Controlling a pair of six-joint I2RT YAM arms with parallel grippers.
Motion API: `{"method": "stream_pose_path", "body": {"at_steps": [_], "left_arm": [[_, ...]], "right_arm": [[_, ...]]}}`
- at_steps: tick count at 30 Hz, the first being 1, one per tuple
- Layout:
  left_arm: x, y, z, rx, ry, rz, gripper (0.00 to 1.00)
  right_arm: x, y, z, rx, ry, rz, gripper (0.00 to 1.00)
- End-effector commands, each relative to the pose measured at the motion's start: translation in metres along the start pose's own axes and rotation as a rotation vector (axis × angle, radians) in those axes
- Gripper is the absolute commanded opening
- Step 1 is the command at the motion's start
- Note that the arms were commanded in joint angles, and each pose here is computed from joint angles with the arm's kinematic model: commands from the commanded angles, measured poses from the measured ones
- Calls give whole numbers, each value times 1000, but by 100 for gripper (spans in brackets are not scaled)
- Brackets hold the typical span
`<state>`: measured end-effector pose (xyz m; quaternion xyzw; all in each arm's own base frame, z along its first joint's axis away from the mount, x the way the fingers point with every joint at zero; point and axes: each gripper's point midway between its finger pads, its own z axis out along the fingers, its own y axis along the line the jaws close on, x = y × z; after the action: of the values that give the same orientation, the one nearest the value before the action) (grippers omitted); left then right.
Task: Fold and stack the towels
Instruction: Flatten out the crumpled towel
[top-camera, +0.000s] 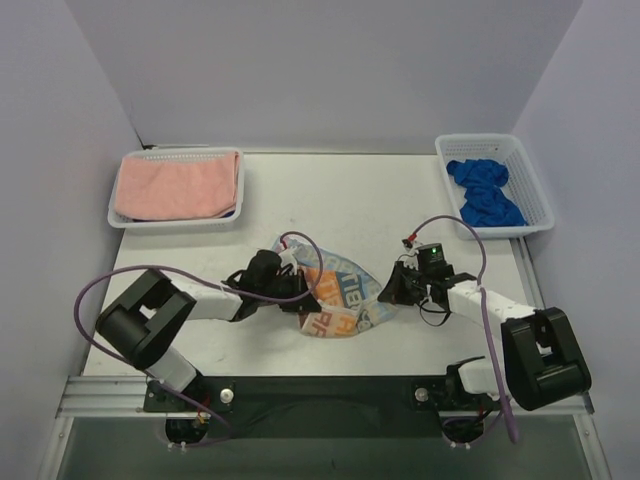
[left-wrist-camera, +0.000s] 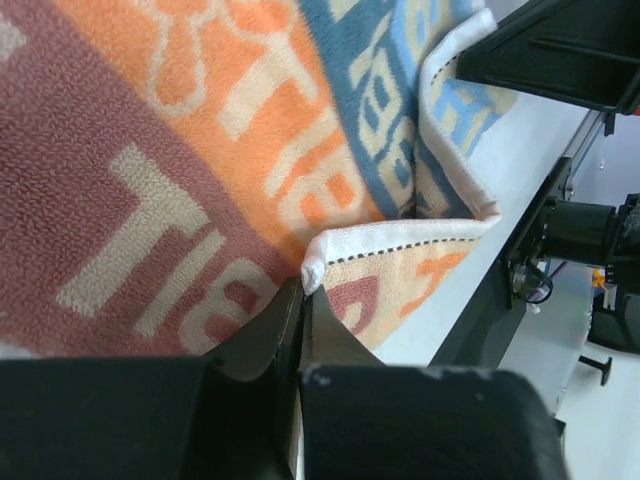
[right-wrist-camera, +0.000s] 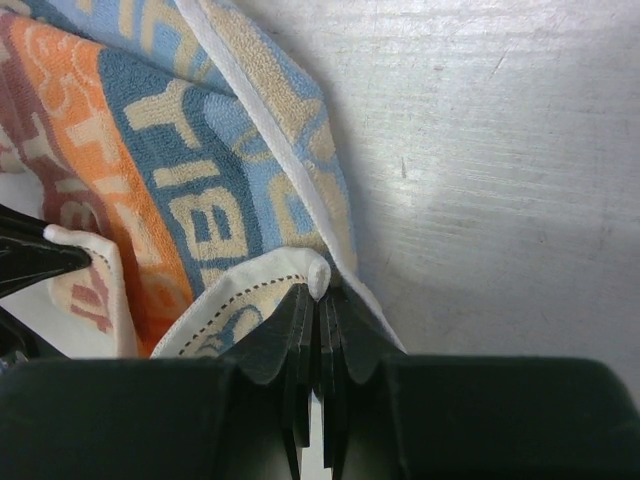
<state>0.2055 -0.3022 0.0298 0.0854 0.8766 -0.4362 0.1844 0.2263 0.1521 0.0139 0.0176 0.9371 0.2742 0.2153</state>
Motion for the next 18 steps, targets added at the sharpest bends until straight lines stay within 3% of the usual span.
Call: {"method": "stream_pose_path", "body": {"at_steps": [1, 7, 9, 11, 18], "left_arm": [[-28, -23, -15, 48, -118, 101, 1], [-96, -66, -74, 18, -415, 312, 0], [-136, -95, -111, 2, -575, 389, 0], [-157, -112, -141, -36, -655, 474, 0], [-238, -209, -256, -114, -938, 768, 0]], "right_arm": [[-24, 11, -12, -4, -68, -32, 0], [-74, 37, -54, 0, -216, -145, 0], [-107, 57, -80, -15, -315, -203, 0], [-127, 68, -101, -9, -370, -250, 0], [-224, 158, -223, -97, -733, -442, 0]]}}
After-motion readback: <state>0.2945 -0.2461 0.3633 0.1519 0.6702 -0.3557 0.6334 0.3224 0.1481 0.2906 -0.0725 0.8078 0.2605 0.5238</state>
